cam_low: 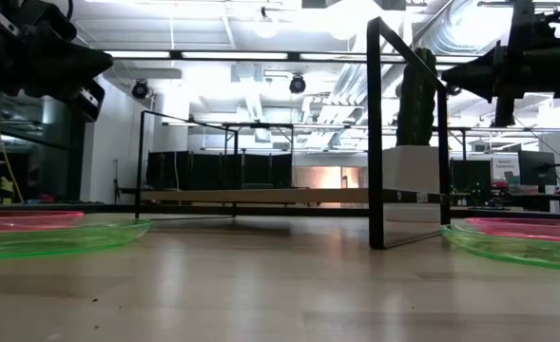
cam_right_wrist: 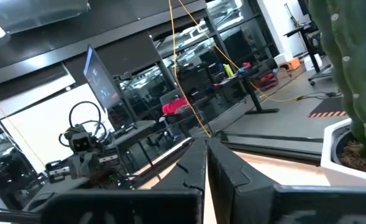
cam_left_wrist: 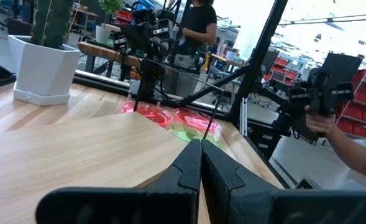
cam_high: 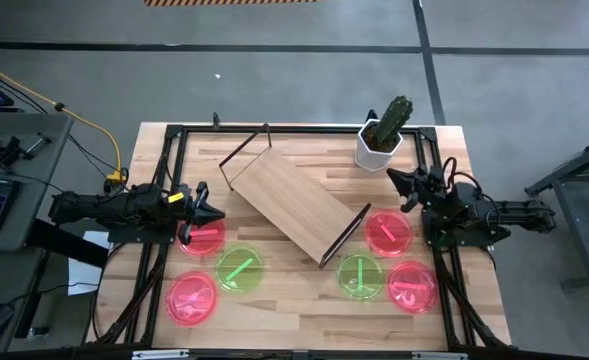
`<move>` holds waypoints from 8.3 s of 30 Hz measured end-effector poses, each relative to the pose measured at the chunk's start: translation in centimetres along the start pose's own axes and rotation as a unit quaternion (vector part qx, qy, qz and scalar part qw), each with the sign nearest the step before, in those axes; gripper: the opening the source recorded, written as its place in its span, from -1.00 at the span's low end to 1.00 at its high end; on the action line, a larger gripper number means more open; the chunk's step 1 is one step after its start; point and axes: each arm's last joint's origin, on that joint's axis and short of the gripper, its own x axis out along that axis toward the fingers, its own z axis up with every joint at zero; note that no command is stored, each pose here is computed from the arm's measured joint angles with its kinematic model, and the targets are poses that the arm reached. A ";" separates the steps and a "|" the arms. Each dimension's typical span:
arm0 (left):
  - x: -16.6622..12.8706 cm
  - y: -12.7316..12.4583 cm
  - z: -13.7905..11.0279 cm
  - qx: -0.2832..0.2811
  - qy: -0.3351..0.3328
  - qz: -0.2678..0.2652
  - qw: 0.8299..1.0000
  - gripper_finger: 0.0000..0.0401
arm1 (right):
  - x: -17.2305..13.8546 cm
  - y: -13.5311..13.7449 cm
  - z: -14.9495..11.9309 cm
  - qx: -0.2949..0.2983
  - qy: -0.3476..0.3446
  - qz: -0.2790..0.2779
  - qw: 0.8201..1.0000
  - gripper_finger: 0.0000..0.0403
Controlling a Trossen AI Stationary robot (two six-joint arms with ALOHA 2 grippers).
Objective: Place and stack plates onto a shelf
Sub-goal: Put the green plate on the shelf
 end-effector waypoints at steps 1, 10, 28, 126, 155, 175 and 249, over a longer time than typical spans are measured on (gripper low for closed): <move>0.0 0.0 0.2 0.001 -0.010 0.005 1.000 -1.00 | 0.0 0.0 0.0 0.002 0.002 0.003 1.000 -1.00; 0.5 -0.1 2.2 0.007 -0.116 0.056 0.992 -1.00 | 0.0 0.0 0.0 -0.003 0.004 0.007 1.000 -1.00; 7.9 -1.3 6.2 0.042 0.321 0.129 0.937 -0.97 | 0.0 0.3 0.8 -0.033 -0.037 0.016 0.999 -1.00; 12.1 9.5 9.5 0.093 0.296 0.358 0.881 -1.00 | 0.0 -0.1 0.2 -0.045 -0.016 -0.021 0.999 -1.00; 14.1 10.6 6.3 0.091 0.347 0.396 0.845 -1.00 | 0.0 -0.1 0.1 -0.043 -0.010 -0.024 0.999 -1.00; 15.7 5.7 4.6 0.093 0.301 0.459 0.830 -1.00 | 0.0 -0.1 0.1 -0.044 -0.010 -0.024 0.999 -1.00; 25.4 6.9 5.0 0.332 0.467 -0.051 0.818 -1.00 | 0.0 -0.3 0.0 -0.052 -0.010 -0.045 0.998 -1.00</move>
